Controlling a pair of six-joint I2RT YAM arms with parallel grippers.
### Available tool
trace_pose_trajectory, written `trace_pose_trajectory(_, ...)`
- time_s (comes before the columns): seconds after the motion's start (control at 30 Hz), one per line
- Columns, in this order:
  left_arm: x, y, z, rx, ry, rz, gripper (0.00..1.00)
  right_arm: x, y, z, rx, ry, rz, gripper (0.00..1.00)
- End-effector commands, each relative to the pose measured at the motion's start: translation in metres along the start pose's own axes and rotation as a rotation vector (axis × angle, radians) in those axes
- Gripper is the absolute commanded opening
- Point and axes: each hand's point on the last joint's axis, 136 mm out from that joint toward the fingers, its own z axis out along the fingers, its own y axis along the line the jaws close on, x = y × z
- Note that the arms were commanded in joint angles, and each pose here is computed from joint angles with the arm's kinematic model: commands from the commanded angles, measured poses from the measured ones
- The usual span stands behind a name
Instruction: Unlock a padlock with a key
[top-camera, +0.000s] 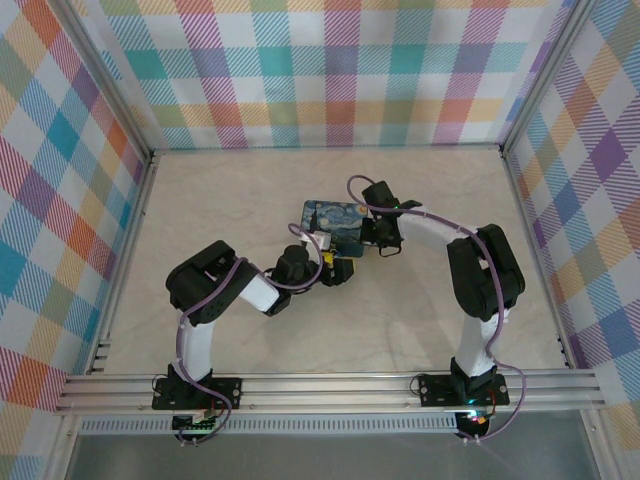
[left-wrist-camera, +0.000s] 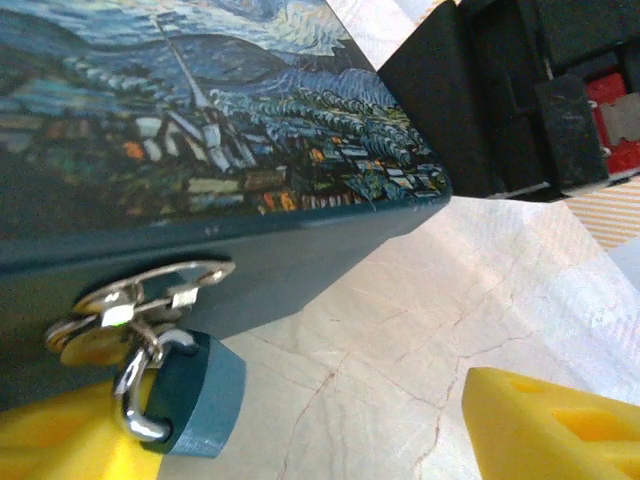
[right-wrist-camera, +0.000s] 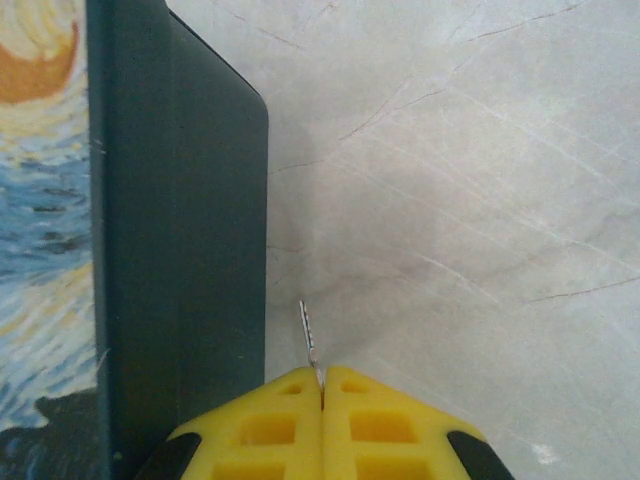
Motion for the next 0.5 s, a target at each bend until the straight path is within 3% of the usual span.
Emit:
trace_pose_trajectory(0.0,-0.005,-0.005,-0.013,0.066,-0.018,-0.029,0.74,-0.008,0.012,-0.004,-0.037,-0.021,0.003,0.0)
trace_pose_trajectory(0.37,-0.005,-0.004,-0.012,0.096,0.004,-0.045,0.69,-0.01,0.017,-0.006,-0.059,-0.023,-0.001,0.0)
trace_pose_trajectory(0.47,-0.005,-0.002,-0.007,0.093,0.021,-0.053,0.63,-0.009,0.017,-0.005,-0.06,-0.02,-0.005,0.0)
